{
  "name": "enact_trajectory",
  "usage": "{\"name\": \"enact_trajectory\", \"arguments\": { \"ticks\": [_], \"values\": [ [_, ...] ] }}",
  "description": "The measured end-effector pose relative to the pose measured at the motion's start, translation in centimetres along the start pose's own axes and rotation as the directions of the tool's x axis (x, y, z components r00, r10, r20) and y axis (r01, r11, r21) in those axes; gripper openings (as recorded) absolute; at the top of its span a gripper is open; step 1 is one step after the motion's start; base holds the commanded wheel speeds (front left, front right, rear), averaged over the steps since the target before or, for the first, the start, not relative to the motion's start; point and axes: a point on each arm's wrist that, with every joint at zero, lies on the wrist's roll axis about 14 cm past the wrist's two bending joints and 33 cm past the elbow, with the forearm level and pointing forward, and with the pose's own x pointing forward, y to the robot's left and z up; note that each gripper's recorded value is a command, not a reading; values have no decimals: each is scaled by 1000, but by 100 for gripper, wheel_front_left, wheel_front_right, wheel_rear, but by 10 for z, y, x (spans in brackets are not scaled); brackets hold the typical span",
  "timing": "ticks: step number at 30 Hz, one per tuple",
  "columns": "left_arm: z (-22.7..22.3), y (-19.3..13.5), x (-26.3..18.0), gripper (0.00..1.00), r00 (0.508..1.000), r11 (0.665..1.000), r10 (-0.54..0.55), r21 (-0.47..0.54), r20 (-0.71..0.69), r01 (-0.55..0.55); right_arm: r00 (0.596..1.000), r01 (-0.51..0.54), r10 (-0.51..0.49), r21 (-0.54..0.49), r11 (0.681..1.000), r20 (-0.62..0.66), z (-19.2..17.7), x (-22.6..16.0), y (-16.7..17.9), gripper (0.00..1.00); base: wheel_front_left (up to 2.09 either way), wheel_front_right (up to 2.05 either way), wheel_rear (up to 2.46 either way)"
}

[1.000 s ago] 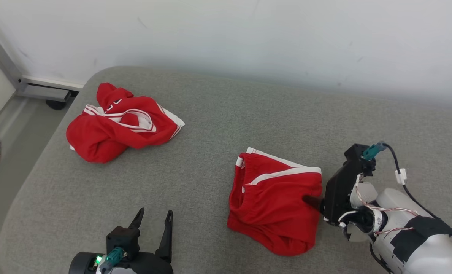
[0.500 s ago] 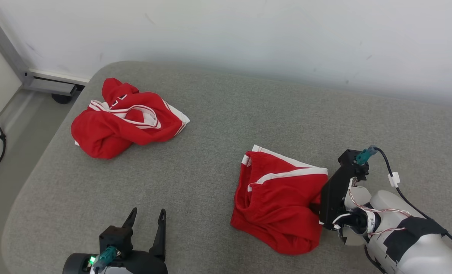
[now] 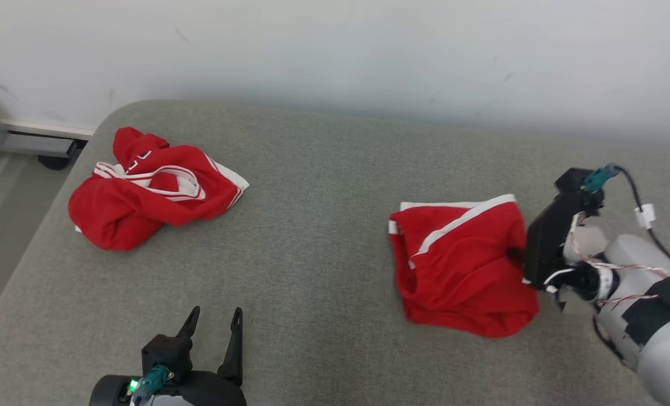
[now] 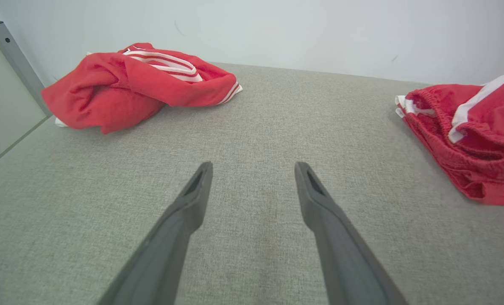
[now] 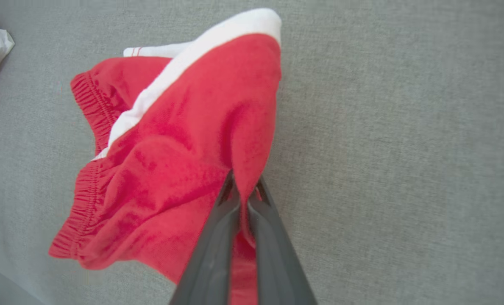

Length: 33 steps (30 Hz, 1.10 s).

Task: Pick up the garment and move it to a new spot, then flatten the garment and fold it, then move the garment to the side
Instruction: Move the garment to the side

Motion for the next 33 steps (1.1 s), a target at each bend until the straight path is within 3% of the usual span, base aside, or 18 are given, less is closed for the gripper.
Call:
{"name": "enact_trajectory", "arguments": {
  "ticks": [6,12,33],
  "values": [
    [-2,-1,6,100,1000,1000,-11,3,-8,11,993,120,-117,-102,988,33,22,-15,-44,0,0,0,0],
    [-6,3,14,100,1000,1000,-12,9,-24,13,964,265,-260,-101,959,63,41,-36,-104,0,0,0,0],
    [-10,-15,58,100,995,995,-90,34,-42,92,886,463,-459,-74,883,59,74,-51,-199,0,0,0,0]
  ]
}}
